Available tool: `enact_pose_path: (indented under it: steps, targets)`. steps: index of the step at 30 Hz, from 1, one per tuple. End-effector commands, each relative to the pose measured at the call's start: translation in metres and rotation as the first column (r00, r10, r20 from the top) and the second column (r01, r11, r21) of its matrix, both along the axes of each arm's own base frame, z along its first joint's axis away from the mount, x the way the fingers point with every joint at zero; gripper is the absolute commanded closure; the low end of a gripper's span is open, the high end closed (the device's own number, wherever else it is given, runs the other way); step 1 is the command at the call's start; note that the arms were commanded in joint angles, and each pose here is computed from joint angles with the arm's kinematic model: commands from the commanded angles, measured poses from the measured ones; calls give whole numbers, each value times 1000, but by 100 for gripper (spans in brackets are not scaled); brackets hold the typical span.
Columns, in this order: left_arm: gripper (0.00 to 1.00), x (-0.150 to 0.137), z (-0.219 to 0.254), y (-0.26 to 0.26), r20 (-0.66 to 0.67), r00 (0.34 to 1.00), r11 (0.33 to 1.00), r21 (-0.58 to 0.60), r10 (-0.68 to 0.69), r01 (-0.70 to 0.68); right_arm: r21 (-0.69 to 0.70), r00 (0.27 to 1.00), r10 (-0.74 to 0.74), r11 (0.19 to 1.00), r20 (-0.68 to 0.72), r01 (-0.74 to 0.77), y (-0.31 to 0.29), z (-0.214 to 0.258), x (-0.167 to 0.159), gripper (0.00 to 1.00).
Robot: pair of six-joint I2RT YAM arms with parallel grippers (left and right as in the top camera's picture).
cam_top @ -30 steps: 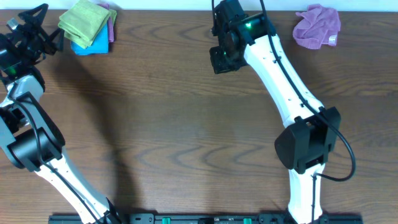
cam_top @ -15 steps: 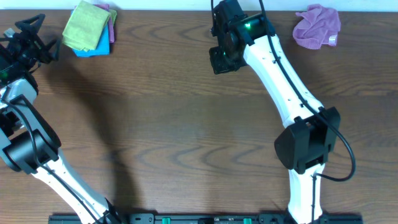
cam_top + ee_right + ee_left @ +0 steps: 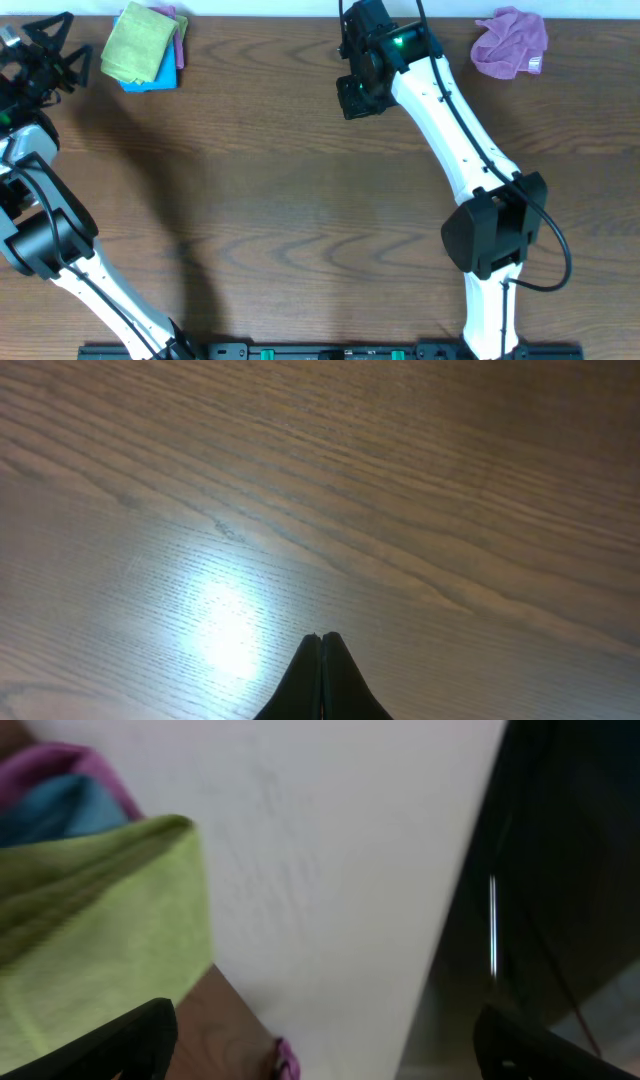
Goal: Fold the cloth
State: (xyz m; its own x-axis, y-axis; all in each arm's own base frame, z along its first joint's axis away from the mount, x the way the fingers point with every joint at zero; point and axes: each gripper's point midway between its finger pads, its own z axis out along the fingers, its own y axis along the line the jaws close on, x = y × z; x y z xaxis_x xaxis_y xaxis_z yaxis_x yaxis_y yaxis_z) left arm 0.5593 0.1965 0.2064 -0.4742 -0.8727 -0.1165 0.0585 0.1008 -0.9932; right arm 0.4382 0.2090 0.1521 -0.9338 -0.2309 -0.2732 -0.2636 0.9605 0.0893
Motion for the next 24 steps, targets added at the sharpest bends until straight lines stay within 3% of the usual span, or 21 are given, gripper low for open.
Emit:
enact_pose_path:
  steps: [1,4,6,8,12,15,19,22,24]
  targets:
    - [4,-8,39,-15,102,986,987,107,-129,118,0,998,33,999,62,-33,0,27,-3,87]
    - [4,-13,76,-26,186,967,971,195,-172,135,0,989,44,999,140,-44,-8,61,-6,36]
    - [4,-17,100,-36,244,950,956,264,-196,130,0,981,52,999,189,-53,-13,83,-11,16]
    - [4,-24,126,-56,304,920,927,351,-248,134,-7,964,90,996,251,-92,-19,112,-20,2]
    - [4,-40,161,-118,376,825,841,501,-422,202,-70,940,139,990,311,-123,-40,146,-41,1]
    - [4,-49,179,-169,394,756,798,539,-522,270,-126,940,154,985,304,-121,-58,159,-61,1]
    - [4,-54,194,-230,422,687,769,552,-592,323,-70,919,124,992,374,-106,-69,190,-75,1]
    - [4,-51,200,-247,468,657,765,583,-591,273,-54,906,98,995,411,-83,-82,208,-86,1]
    - [4,-48,202,-246,523,608,735,661,-597,152,-46,896,77,997,437,-64,-92,219,-94,1]
